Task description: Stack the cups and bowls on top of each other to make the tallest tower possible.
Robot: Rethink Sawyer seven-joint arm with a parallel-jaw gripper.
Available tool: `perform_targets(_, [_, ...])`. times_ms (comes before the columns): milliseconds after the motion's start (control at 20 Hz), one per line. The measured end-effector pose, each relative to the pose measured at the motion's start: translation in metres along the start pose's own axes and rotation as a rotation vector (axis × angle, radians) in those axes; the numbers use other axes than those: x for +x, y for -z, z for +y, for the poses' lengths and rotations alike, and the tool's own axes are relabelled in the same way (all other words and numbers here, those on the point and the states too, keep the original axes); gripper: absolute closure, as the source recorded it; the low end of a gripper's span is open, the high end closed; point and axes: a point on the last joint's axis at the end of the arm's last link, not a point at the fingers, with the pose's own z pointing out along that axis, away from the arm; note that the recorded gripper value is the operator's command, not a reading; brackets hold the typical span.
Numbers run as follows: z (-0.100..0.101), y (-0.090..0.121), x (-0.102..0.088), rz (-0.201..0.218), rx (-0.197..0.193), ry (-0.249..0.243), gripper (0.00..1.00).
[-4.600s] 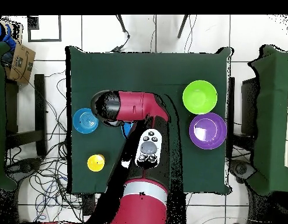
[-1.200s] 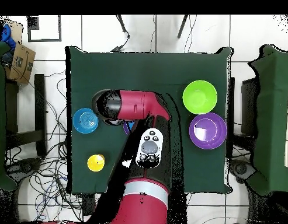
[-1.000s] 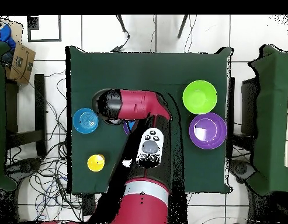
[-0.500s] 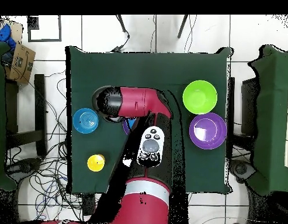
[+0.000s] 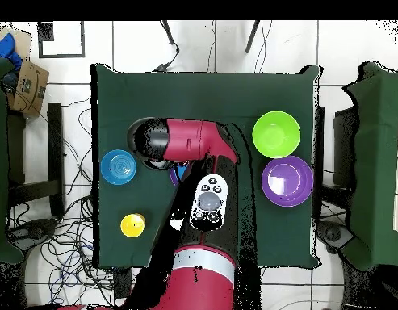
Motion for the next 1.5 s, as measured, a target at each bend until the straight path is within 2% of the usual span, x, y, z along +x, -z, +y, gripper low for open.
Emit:
perform_targets(550, [0.0027, 0.0053, -0.0064, -0.005, -0.003, -0.002, 1.0])
perform_targets(1500, [0.0044, 0.0013, -0.0045, 0.003, -0.002, 0.001, 1.0])
